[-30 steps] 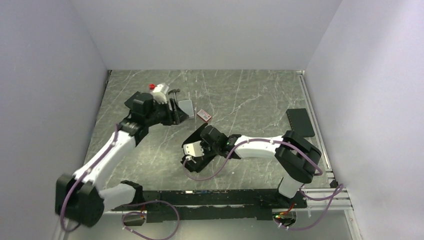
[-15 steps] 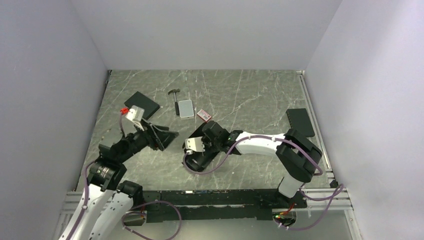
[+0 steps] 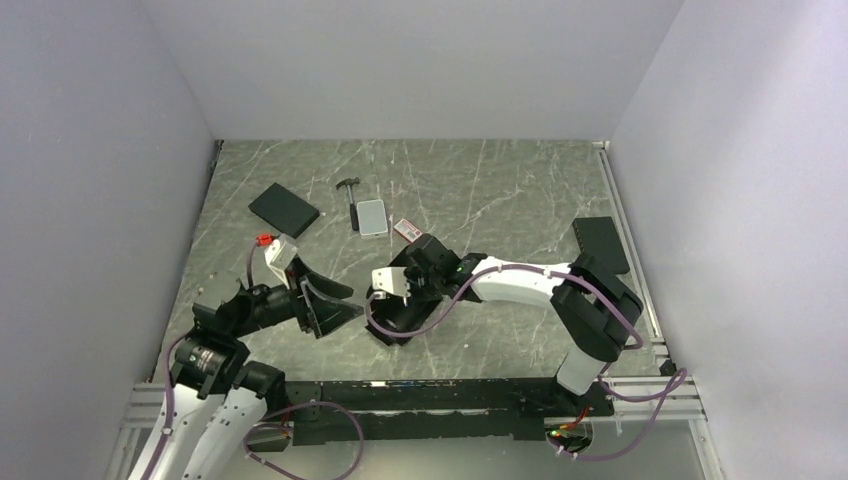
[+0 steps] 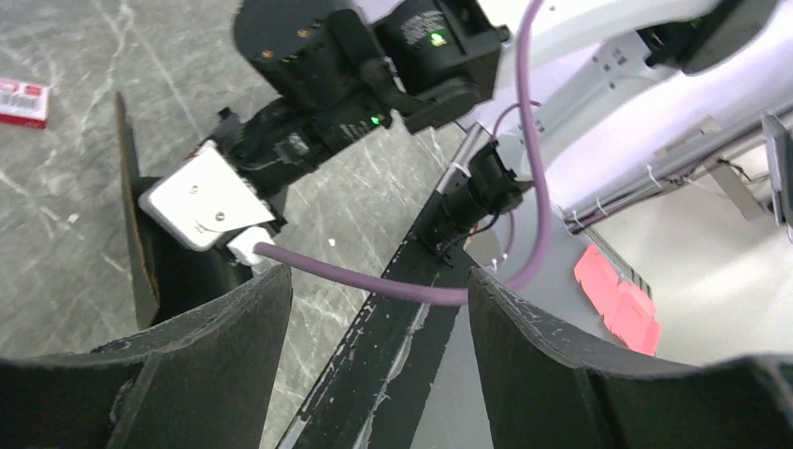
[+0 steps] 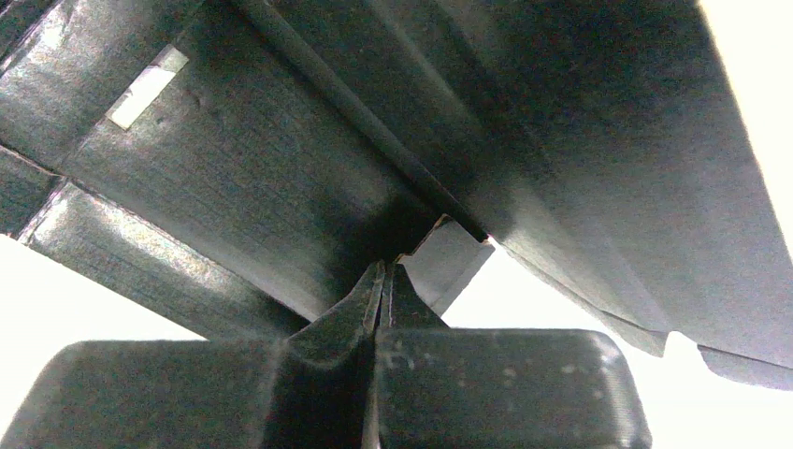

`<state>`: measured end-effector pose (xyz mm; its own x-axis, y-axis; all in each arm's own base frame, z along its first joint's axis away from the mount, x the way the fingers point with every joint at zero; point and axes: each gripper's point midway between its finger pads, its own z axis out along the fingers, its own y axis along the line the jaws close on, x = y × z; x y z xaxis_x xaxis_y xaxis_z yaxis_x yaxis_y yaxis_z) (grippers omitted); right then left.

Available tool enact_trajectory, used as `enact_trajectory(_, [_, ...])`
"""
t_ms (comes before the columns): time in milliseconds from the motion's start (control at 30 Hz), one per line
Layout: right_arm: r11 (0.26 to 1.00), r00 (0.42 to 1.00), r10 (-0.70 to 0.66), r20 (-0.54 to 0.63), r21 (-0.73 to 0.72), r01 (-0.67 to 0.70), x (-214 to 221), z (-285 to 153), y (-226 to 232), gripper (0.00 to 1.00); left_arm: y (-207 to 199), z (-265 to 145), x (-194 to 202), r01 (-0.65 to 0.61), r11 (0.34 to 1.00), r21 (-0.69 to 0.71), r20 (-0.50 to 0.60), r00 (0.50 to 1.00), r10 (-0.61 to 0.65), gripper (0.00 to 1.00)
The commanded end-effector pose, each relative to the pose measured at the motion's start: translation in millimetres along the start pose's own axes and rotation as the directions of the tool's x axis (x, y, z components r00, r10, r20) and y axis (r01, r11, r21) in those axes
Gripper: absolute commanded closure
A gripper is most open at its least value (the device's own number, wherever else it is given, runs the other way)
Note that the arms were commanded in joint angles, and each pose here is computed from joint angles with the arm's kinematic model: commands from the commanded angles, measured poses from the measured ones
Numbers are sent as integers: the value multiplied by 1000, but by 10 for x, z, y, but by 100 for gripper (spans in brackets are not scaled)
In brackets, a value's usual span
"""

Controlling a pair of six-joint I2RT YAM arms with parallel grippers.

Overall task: Fold the paper box
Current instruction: Fold the paper box at the center of the board.

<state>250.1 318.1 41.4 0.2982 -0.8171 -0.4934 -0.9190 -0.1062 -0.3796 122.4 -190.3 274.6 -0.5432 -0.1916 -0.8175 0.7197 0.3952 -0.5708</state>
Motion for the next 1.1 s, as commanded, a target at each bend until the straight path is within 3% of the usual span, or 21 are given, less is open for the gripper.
enact_trajectory(0, [997,999,48,13,-58,-47,-32,14,78,100,-341,-63,3,-132,971,202,32,991,128,26])
enact_trajectory(400, [990,992,122,18,-79,-120,44,-3,25,100,-442,92,138,-206,922,327,-28,974,227,27])
enact_trajectory(633, [986,989,146,25,-85,-143,74,-32,3,100,-681,467,500,-355,860,366,-128,896,424,28])
enact_trajectory(733, [987,989,143,31,-81,-140,87,-46,0,100,-344,484,177,-417,907,54,-95,902,421,28])
enact_trajectory(833, [987,990,140,32,-82,-137,98,-49,6,100,-61,218,-199,-366,908,-206,37,924,381,21])
enact_trajectory(933, [986,988,150,26,-80,-147,111,-41,-3,100,-214,111,-206,-359,924,-131,94,923,373,20])
enact_trajectory(1067, [979,983,185,15,-84,-183,158,-14,-28,100,-467,347,223,-378,919,110,-94,917,388,25])
